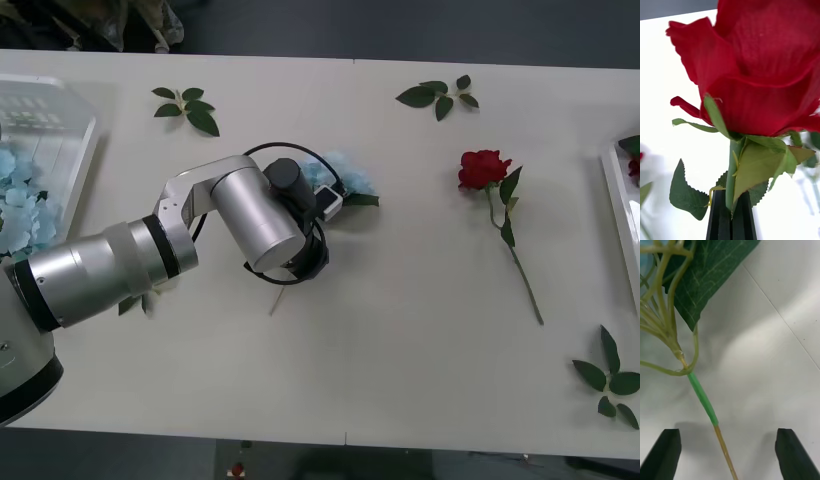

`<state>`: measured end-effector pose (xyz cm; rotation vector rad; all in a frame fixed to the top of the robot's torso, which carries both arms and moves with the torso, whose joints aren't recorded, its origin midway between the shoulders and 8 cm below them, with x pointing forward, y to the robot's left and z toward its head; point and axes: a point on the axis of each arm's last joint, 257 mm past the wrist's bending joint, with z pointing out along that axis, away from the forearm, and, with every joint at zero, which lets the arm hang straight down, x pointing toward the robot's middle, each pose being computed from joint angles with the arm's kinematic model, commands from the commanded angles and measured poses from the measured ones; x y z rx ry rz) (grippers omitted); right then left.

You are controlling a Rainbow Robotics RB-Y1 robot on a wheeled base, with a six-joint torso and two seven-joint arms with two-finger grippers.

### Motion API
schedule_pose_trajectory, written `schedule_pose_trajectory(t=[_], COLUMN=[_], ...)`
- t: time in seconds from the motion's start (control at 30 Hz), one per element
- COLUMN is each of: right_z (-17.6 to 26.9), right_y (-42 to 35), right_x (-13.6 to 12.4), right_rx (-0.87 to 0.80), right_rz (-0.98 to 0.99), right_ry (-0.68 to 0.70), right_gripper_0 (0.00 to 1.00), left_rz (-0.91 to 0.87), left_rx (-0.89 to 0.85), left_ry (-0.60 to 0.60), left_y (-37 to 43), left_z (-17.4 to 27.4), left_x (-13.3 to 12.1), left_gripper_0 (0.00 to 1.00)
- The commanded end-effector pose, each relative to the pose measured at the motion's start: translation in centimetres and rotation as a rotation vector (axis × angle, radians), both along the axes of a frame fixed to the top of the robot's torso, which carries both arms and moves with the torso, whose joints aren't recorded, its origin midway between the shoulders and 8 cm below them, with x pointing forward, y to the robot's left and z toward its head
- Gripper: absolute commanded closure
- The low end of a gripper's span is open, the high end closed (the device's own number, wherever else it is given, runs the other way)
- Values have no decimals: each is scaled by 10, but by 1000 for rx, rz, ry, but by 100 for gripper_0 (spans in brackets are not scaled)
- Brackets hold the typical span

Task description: Put the red flowers into the right box and the blue flowers into the left box

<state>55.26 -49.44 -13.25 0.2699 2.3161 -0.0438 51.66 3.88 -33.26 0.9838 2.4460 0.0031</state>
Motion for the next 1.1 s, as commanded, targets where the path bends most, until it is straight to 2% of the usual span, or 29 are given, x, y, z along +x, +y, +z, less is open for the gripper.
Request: schedule_pose_trajectory(t=[0.03, 0.07, 0.1, 0.2, 0.4, 0.63, 0.93, 1.1], right_z=[41, 42, 41, 39, 34, 28, 23, 11], right_y=[-44, -56, -65, -89, -128, -164, -190, -193], right_x=[7, 7, 5, -1, -19, -28, -25, -23], right_rx=[-102, -114, -124, -159, -236, -291, -353, -388], right_rz=[33, 27, 24, 22, 22, -16, -58, -55], right_ry=[-16, -6, 3, 32, 83, 86, 45, 49], right_gripper_0=[100, 100, 100, 100, 100, 100, 100, 100], left_rz=[-1, 1, 0, -6, -9, -5, 16, 51], left_rx=[-15, -16, -14, -11, 18, 32, 27, 46], left_ry=[-24, -25, -24, -26, -65, -120, -188, -222], left_y=[-4, -3, -3, -3, 4, 20, 88, 142], left_z=[11, 12, 11, 12, 15, 32, 89, 137], left_x=[7, 8, 8, 8, 16, 28, 33, 24], left_gripper_0=[54, 80, 88, 100, 100, 100, 100, 100])
